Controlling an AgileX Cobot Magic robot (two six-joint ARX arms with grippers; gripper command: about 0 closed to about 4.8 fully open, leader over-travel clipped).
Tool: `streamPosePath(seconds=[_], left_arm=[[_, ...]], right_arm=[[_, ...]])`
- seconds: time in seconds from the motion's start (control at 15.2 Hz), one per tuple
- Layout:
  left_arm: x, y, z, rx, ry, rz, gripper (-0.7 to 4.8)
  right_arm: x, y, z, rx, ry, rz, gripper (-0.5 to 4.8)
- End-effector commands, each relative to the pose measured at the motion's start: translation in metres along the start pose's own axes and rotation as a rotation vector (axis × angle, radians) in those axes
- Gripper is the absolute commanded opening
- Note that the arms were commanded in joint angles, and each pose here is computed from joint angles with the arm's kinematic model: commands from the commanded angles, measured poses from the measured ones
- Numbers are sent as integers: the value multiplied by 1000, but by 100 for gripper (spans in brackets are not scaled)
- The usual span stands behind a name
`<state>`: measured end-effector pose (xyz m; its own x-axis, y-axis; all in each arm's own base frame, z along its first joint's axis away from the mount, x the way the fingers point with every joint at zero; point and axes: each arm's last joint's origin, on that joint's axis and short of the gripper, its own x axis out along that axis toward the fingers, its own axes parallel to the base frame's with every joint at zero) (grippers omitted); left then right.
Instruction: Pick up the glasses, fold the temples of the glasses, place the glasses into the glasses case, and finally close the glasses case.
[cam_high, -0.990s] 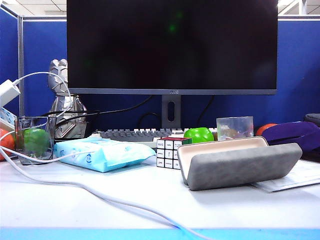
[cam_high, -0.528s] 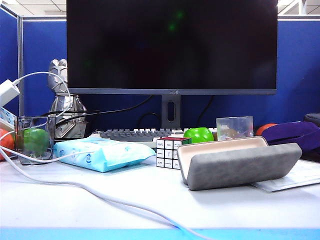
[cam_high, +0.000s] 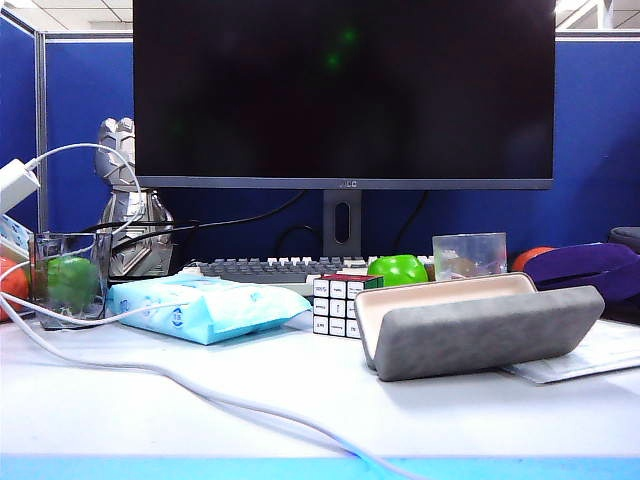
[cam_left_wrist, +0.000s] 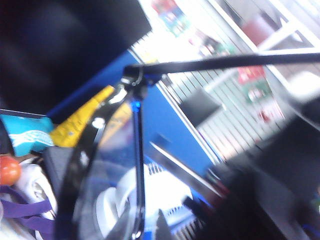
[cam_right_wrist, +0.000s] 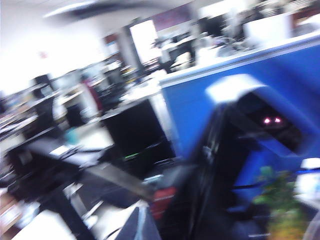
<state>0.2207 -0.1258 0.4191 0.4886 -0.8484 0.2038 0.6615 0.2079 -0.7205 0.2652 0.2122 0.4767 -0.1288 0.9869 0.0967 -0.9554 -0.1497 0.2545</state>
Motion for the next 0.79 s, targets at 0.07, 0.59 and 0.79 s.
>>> streamPosePath(seconds=[0.07, 0.59, 0.79], left_arm=[[-2, -12, 4, 93, 1, -113, -6], [-1, -4, -1, 451, 61, -72, -6], [-1, 3, -6, 572, 113, -27, -6]], right_arm=[[-1, -1, 3, -11, -44, -80, -6], [-17, 42, 38, -193, -210, -44, -6], [-24, 59, 47, -220, -261, -67, -6]])
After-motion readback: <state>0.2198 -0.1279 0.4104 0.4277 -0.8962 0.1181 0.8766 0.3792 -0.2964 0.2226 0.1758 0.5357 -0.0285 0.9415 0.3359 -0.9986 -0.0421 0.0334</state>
